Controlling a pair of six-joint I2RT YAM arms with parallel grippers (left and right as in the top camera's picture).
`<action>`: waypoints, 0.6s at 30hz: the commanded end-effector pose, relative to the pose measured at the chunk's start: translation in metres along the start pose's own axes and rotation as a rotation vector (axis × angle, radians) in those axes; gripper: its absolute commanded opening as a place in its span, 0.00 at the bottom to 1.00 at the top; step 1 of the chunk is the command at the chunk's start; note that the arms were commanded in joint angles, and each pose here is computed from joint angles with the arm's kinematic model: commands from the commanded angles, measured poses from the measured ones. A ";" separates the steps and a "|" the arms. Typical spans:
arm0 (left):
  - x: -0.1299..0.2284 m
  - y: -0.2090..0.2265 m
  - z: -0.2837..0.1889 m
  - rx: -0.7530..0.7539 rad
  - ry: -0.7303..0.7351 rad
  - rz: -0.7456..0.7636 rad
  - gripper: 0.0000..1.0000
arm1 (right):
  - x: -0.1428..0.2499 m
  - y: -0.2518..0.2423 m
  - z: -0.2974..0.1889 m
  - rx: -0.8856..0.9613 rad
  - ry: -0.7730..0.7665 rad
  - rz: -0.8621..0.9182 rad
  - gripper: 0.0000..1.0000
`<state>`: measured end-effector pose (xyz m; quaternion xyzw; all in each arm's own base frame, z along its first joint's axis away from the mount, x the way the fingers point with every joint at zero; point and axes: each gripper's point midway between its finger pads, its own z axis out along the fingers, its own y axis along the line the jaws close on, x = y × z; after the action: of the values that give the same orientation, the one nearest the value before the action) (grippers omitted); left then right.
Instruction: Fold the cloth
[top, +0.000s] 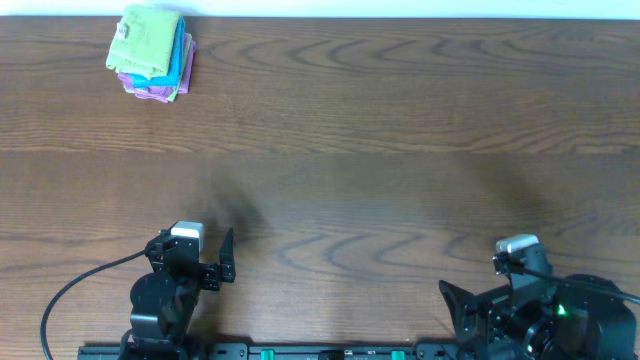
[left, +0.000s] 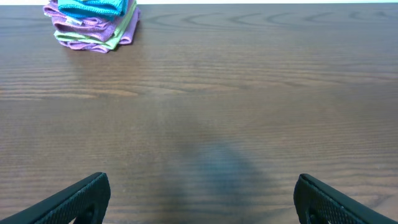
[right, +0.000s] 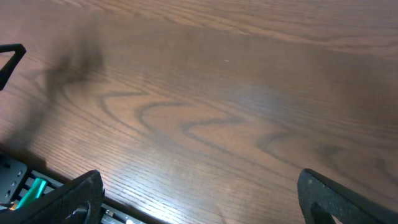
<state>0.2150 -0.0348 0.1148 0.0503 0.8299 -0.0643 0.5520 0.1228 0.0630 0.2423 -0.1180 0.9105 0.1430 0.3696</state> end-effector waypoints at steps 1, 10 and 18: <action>0.007 -0.001 0.003 0.008 0.010 0.008 0.95 | 0.001 -0.001 -0.001 0.005 -0.004 0.008 0.99; 0.007 -0.001 0.003 0.008 0.010 0.008 0.95 | 0.001 -0.001 -0.001 0.005 -0.004 0.008 0.99; 0.007 -0.001 0.003 0.008 0.010 0.008 0.95 | -0.018 -0.007 -0.005 0.047 -0.100 -0.031 0.99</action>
<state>0.2150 -0.0348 0.1149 0.0503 0.8298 -0.0643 0.5521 0.1308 0.0636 0.2512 -0.1187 0.9001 0.1419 0.3945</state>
